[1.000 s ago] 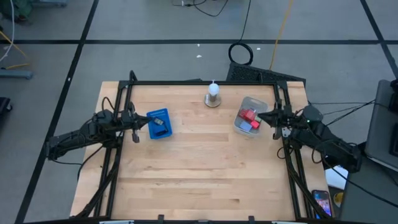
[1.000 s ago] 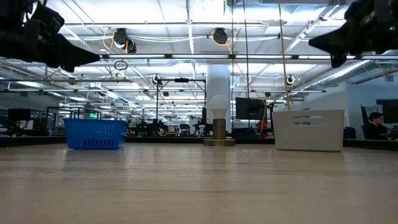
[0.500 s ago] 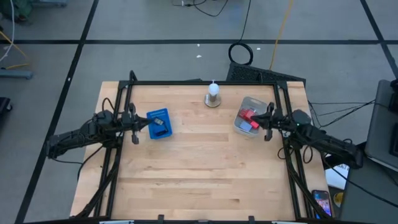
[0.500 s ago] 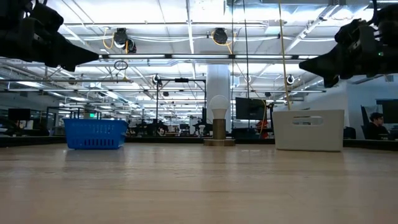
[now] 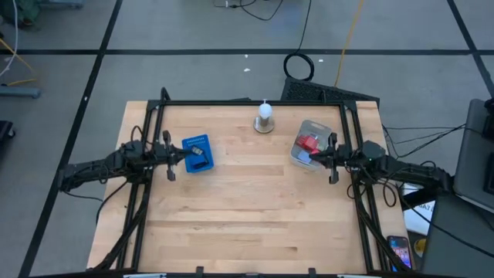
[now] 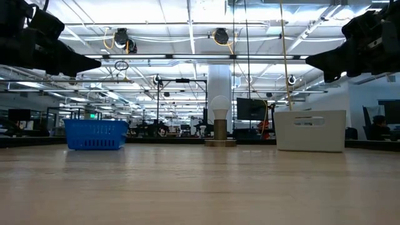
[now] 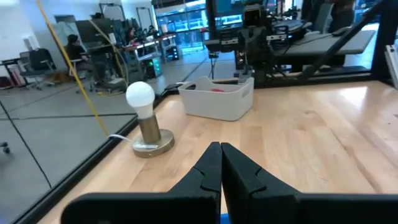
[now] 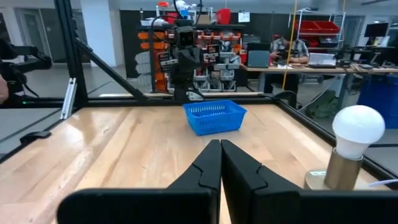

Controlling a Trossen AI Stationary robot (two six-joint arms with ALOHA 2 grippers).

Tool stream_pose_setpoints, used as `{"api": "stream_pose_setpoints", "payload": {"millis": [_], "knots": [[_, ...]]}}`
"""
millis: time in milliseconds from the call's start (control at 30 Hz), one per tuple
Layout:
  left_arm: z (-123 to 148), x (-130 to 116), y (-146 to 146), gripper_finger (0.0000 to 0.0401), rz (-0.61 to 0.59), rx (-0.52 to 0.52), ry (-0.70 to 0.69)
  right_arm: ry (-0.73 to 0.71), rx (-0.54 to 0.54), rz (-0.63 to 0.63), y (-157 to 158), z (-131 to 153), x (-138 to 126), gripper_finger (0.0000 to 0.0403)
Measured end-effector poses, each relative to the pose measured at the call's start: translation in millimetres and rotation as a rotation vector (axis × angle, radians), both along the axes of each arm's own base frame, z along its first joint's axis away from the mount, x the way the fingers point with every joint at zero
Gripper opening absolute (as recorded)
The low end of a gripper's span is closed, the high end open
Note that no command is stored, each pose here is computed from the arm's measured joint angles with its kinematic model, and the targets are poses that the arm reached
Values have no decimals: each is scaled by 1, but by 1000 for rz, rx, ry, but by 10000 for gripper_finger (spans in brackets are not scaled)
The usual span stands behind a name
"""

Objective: Pick & Place Office items
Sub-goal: Return to Home Position

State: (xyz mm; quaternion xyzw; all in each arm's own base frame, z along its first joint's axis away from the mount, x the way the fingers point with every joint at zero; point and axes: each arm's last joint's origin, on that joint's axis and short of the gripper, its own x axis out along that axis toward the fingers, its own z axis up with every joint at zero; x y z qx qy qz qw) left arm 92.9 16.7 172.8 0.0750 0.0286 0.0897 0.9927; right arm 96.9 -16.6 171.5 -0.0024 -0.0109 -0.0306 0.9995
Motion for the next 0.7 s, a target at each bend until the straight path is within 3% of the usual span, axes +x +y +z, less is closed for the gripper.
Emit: {"api": "stream_pose_setpoints", "payload": {"millis": [433,700], "knots": [[-1,2,-7,0,-84,3,12,18,3,13,1,-2,0,0],[-3,3,-8,1,-81,-10,36,5,89,15,1,-1,0,0]]}}
